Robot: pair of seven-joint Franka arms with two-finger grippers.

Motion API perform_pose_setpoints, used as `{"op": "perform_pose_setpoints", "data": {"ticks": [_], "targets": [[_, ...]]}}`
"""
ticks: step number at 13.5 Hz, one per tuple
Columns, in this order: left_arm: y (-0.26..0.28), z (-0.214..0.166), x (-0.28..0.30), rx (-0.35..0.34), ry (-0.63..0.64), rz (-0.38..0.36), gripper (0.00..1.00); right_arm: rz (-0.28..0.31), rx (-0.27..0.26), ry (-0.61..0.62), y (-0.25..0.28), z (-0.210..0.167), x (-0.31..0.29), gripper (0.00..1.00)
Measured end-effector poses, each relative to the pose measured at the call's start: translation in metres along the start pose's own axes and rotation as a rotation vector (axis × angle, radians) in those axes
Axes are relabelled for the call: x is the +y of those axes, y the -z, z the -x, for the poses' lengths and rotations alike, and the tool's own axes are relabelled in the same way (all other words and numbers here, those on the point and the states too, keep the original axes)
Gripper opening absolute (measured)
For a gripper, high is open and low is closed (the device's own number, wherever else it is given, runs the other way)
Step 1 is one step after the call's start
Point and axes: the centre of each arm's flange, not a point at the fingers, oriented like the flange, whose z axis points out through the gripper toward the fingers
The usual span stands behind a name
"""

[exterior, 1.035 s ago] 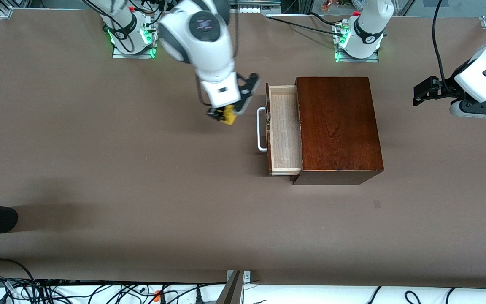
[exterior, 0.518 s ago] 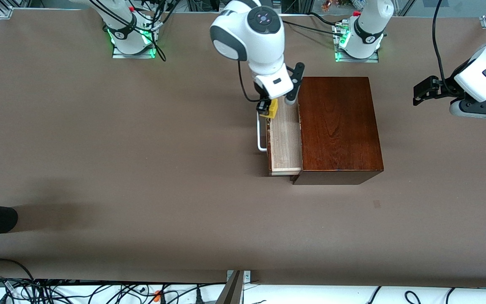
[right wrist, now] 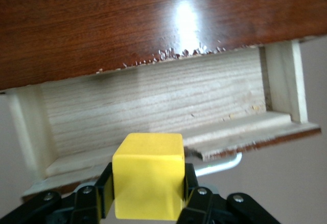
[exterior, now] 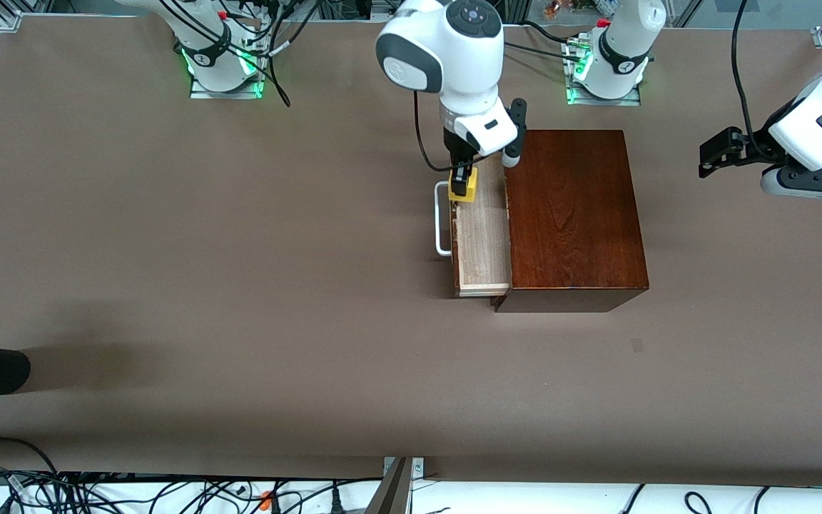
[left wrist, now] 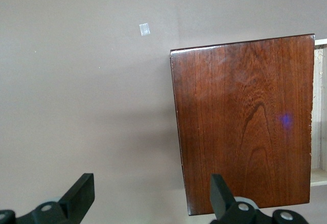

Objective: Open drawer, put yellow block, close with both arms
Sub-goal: 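Carry the yellow cube with the right gripper over the open drawer, then lower the cube into the drawer and open the right gripper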

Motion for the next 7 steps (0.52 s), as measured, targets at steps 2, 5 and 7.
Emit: {"op": "perform_pose_setpoints", "data": {"ticks": [2, 5, 7], "targets": [[0.0002, 0.0001, 0.0000, 0.000, 0.000, 0.000, 1.00, 0.009, 0.012, 0.023, -0.0053, -0.0048, 0.0005, 0.56], [0.0002, 0.0002, 0.0000, 0.000, 0.000, 0.000, 1.00, 0.017, 0.027, 0.031, -0.0021, -0.0081, 0.0063, 0.56], [0.0002, 0.0003, 0.0000, -0.001, 0.000, 0.000, 1.00, 0.019, 0.042, 0.033, -0.0036, -0.0118, 0.0060, 0.56]]}}
